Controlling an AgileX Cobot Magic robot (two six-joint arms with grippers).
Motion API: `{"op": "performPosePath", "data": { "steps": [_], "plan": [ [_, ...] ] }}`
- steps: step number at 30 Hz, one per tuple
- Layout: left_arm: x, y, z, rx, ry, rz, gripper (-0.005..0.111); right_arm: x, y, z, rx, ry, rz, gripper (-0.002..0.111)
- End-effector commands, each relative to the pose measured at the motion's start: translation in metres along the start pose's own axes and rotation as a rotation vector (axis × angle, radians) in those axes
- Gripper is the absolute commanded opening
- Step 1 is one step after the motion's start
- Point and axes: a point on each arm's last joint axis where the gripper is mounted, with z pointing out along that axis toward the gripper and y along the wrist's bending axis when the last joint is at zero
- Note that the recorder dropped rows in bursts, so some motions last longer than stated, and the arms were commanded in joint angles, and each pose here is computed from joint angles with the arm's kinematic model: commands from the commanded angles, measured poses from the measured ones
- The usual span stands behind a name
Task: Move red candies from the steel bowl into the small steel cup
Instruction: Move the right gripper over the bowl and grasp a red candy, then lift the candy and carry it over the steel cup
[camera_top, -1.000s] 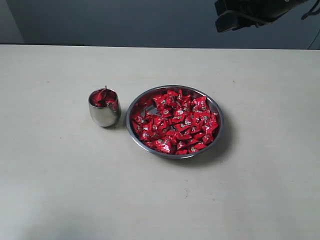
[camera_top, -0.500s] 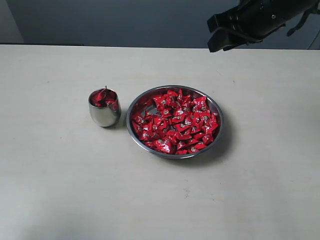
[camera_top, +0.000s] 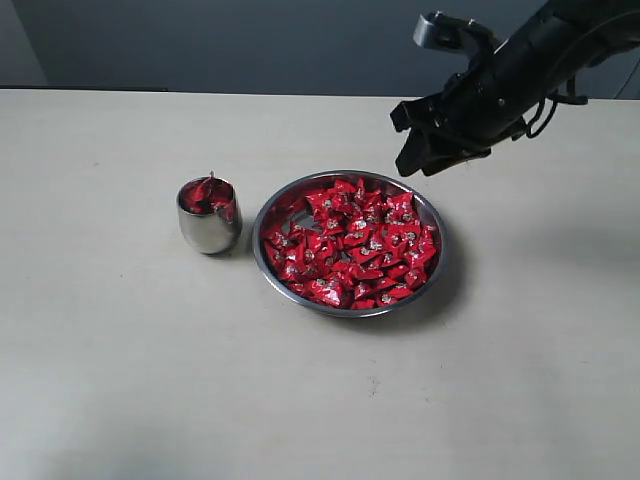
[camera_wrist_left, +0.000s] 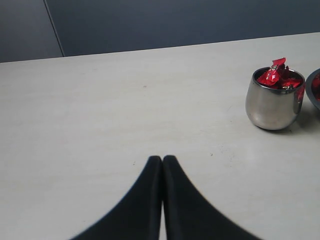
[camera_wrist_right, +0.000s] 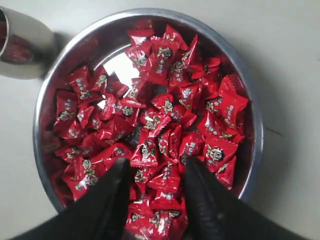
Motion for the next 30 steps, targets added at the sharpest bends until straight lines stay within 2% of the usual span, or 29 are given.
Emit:
{"op": "performPosePath", "data": {
  "steps": [1,6,15,18,25,26,27,28,29,30],
  "plan": [
    [-0.003,0.000,-0.001,-0.001,-0.019,0.000,0.000,0.006,-0.006,0.016,-0.022,0.068,0.019,0.036],
    [-0.003,0.000,-0.001,-0.001,-0.019,0.000,0.000,0.011,-0.005,0.031,-0.039,0.122,0.000,0.036],
    [-0.003,0.000,-0.001,-0.001,-0.019,0.000,0.000,0.015,0.024,0.082,-0.049,0.154,-0.102,0.036],
    [-0.003,0.000,-0.001,-0.001,-0.019,0.000,0.000,0.015,0.025,0.099,-0.011,0.144,-0.134,0.036],
    [-0.003,0.000,-0.001,-0.001,-0.019,0.000,0.000,0.026,0.008,0.127,0.029,0.204,-0.110,0.036],
    [-0.003,0.000,-0.001,-0.001,-0.019,0.000,0.000,0.026,0.008,0.128,0.030,0.207,-0.097,0.032],
    [-0.003,0.000,-0.001,-0.001,-0.019,0.000,0.000,0.026,0.008,0.127,0.031,0.208,-0.090,0.023],
    [-0.003,0.000,-0.001,-0.001,-0.019,0.000,0.000,0.025,0.010,0.124,0.028,0.208,-0.092,0.007],
    [-0.003,0.000,-0.001,-0.001,-0.019,0.000,0.000,0.024,0.011,0.122,0.027,0.204,-0.094,-0.001],
    [-0.003,0.000,-0.001,-0.001,-0.019,0.000,0.000,0.022,0.013,0.117,0.026,0.196,-0.095,0.001]
  ]
}}
